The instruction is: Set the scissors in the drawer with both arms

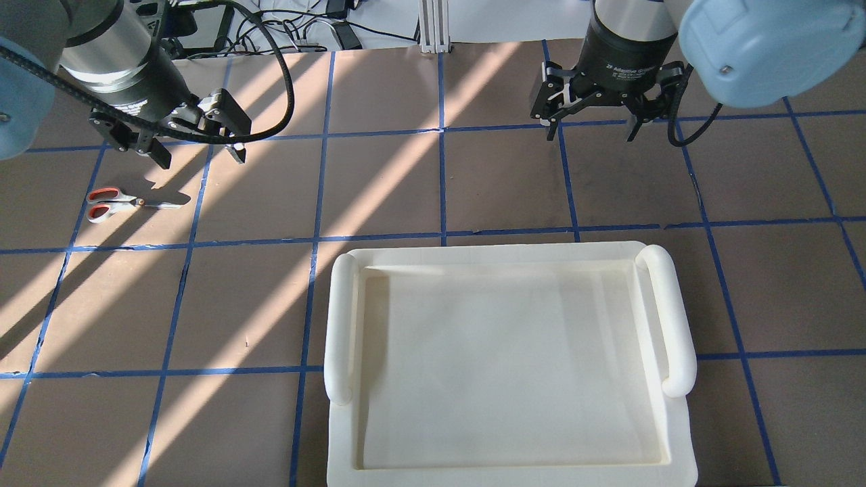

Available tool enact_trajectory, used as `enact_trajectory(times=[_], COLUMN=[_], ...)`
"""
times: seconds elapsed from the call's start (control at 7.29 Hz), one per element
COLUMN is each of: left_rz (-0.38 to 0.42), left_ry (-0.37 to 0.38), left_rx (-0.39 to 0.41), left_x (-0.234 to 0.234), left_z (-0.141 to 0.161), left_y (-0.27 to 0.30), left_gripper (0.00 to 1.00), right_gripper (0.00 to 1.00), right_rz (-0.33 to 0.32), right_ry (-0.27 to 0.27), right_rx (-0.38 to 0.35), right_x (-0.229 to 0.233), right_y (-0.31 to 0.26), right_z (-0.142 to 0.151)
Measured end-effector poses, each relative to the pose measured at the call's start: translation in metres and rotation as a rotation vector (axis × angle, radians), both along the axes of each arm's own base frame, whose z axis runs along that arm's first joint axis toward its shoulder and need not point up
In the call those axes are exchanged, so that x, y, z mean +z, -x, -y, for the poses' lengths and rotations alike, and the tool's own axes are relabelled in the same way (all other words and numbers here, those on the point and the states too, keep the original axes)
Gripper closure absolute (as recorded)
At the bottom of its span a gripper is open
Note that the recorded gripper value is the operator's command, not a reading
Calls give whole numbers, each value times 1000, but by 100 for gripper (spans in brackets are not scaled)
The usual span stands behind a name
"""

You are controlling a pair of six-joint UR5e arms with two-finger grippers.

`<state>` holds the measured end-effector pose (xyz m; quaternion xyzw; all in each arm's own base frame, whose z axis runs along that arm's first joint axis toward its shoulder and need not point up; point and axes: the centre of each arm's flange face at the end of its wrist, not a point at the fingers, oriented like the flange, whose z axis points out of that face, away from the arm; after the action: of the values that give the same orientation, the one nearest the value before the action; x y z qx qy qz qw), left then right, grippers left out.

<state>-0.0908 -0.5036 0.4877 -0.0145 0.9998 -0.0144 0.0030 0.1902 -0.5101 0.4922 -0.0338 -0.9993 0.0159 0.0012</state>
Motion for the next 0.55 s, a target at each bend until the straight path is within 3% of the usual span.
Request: enact_trajectory(times=[0.27, 0.55], left_rz=[2, 6], left_ry=[-1, -4], left_rx=[-96, -195], left_x=[0, -1], left_z=[5, 8], left_y=[-32, -67], left_gripper=[0, 0], right_gripper=[0, 0], right_rz=[-2, 0], right_ry=[-19, -79], right_rx=[4, 10], right_x=[-9, -35], right_y=[-2, -7], right_z=[2, 8])
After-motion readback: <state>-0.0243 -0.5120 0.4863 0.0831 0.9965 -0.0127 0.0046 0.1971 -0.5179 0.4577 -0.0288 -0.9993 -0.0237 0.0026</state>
